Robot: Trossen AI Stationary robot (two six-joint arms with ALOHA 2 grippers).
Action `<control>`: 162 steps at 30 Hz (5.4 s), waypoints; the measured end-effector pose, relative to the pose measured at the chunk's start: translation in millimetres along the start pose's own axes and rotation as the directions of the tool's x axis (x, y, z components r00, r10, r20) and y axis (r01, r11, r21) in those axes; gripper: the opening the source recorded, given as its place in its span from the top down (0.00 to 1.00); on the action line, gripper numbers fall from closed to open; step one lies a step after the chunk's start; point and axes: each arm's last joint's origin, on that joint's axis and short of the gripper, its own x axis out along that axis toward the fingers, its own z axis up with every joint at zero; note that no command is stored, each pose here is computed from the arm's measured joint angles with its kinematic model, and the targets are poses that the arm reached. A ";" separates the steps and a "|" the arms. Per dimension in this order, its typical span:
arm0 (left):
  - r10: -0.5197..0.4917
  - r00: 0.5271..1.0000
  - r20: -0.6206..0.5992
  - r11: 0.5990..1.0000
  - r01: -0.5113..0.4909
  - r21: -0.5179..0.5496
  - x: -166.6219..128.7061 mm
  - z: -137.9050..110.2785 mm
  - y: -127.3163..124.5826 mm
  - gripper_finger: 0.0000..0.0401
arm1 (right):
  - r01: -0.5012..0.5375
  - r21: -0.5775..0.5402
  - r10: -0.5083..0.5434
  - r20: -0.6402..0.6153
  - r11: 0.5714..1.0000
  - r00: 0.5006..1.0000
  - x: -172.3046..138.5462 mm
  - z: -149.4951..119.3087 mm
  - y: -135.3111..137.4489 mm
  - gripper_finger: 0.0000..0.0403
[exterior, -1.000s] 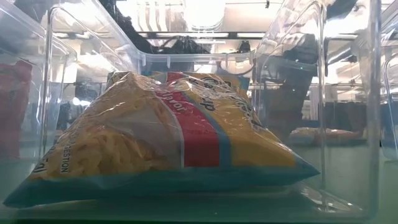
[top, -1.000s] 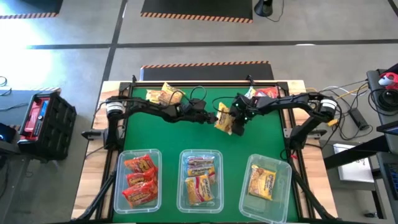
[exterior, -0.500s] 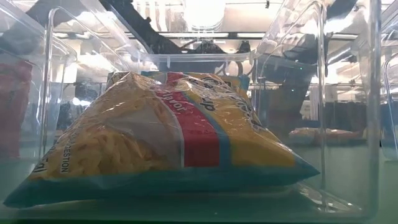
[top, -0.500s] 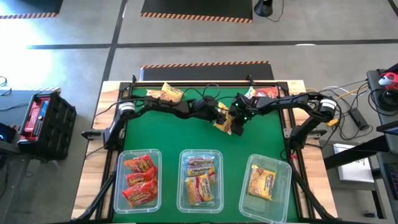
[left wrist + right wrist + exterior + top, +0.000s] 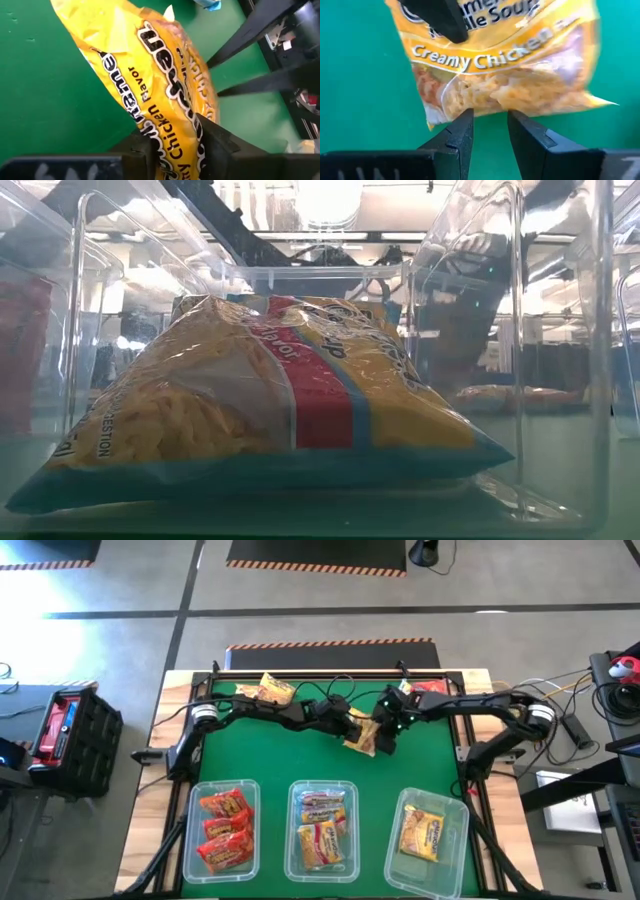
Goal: Sort Maruchan noodles
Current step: Put the yellow noodle pack into the right transparent bin
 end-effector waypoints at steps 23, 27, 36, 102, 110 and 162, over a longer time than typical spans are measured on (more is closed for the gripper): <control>-0.345 0.915 -0.207 0.669 0.395 0.629 -51.0 41.5 -33.3 0.80 | -0.069 0.107 0.052 0.149 0.992 0.988 -147.6 24.3 28.4 0.57; -0.370 0.890 -0.267 0.610 0.449 0.652 -61.5 50.0 -49.9 0.80 | -0.079 0.088 0.062 0.176 0.993 0.982 -159.7 32.2 31.3 0.50; -0.296 0.923 -0.246 0.567 0.377 0.733 -73.1 57.5 -76.0 0.80 | -0.151 0.058 0.136 0.203 0.987 0.970 -166.5 36.7 35.4 0.46; -0.301 0.922 -0.243 0.684 0.387 0.618 -76.5 59.4 -79.0 0.74 | -0.433 -0.005 0.429 0.137 0.901 0.893 -115.6 60.6 29.0 0.66; -0.310 0.917 -0.251 0.689 0.399 0.605 -81.1 62.0 -78.6 0.59 | -0.437 0.008 0.433 0.118 0.899 0.894 -115.5 58.2 29.3 0.68; -0.518 0.828 -0.217 0.715 0.558 0.422 -83.2 49.4 -2.3 0.56 | -0.350 0.628 0.581 -0.203 0.695 0.788 -181.2 -19.0 167.8 0.67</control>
